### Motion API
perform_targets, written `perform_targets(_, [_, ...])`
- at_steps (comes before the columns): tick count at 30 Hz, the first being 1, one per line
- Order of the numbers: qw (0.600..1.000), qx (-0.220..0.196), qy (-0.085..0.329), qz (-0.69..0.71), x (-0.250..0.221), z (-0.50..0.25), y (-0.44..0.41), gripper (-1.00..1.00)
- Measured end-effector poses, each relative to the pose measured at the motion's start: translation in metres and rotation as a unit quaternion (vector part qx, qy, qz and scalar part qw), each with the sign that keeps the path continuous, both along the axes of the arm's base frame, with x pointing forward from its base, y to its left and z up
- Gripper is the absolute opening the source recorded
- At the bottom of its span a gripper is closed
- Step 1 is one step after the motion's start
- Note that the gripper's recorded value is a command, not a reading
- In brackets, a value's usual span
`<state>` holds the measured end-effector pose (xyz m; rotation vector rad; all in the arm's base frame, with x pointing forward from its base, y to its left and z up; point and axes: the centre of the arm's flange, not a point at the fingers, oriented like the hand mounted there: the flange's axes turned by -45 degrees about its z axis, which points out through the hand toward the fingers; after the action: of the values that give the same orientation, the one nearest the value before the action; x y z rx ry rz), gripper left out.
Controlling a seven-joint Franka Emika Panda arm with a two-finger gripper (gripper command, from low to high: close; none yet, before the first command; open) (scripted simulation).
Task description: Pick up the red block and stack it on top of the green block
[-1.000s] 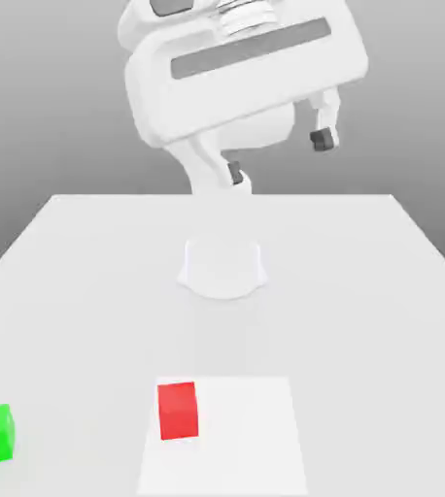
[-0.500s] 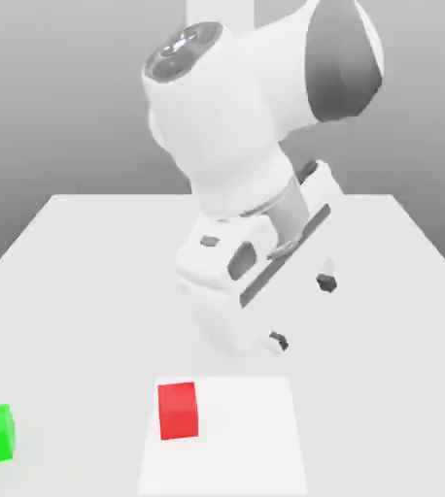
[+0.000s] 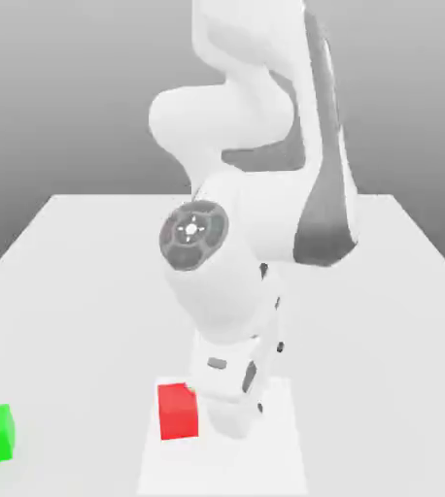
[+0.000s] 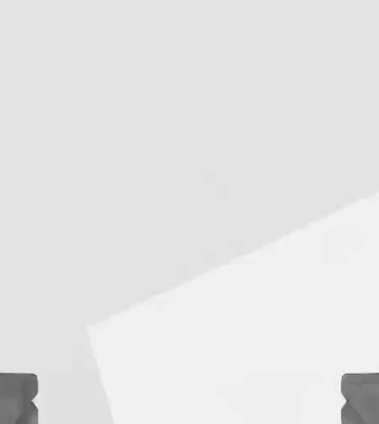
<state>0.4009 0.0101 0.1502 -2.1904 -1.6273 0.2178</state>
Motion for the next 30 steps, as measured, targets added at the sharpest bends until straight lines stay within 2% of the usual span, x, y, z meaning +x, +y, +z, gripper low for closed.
perform_targets(5, [0.999, -0.009, -0.014, 0.036, -0.004, -0.003, -0.008, 0.0])
perform_targets(8, [0.989, -0.035, -0.065, 0.131, -0.006, 0.007, -0.024, 0.0])
perform_targets(11, [0.98, -0.047, -0.09, 0.172, -0.004, 0.017, -0.027, 0.0])
perform_targets(13, [0.966, -0.065, -0.122, 0.217, -0.004, 0.032, -0.034, 0.0])
perform_targets(16, [0.957, -0.071, -0.185, 0.212, -0.006, 0.051, -0.065, 0.0])
perform_targets(21, [0.953, -0.073, -0.203, 0.214, -0.005, 0.011, -0.069, 0.0])
perform_targets(22, [0.953, -0.073, -0.203, 0.214, -0.006, 0.001, -0.07, -1.0])
perform_targets(30, [0.953, -0.072, -0.203, 0.214, -0.006, 0.005, -0.069, -1.0])
